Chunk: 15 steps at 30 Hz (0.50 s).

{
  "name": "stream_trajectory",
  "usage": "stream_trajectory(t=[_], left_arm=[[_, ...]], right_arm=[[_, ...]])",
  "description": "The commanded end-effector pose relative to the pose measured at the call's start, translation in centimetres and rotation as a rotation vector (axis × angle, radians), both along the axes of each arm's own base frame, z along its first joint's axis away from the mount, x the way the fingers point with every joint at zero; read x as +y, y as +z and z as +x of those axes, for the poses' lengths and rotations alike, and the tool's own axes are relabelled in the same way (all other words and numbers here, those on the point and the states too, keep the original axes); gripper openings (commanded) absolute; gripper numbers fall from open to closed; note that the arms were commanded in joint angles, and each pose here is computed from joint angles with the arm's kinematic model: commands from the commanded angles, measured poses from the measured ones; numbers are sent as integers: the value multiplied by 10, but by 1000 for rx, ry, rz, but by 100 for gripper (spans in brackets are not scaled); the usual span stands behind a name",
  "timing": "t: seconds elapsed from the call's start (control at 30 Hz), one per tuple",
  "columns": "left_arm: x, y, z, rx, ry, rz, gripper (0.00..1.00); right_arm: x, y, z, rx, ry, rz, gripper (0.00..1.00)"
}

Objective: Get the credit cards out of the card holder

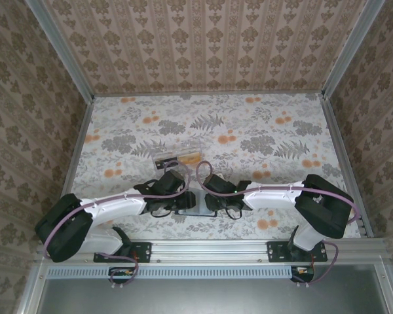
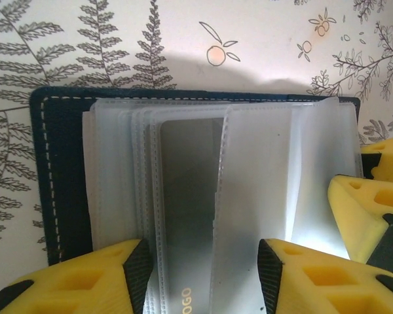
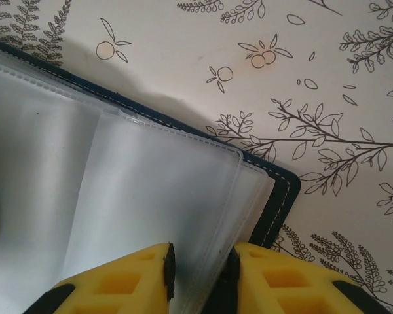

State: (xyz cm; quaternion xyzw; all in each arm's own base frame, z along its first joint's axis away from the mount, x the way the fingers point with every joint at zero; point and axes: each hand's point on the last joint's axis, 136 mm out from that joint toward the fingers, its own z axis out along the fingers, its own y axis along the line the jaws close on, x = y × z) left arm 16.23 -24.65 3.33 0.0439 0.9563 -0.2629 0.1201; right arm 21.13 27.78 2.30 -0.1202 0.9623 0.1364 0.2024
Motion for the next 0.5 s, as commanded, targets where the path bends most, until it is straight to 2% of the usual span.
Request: stream_trajectory(t=[0.0, 0.1, 0.47], left_arm=[[-6, 12, 1, -30, -25, -25, 56], [-6, 13, 2, -35, -24, -27, 64], [-7, 31, 4, -76, -38, -52, 65]], right_arm=[[-6, -7, -5, 23, 10, -37, 32], [-6, -4, -4, 18, 9, -41, 33], [-12, 8, -1, -13, -4, -44, 34]])
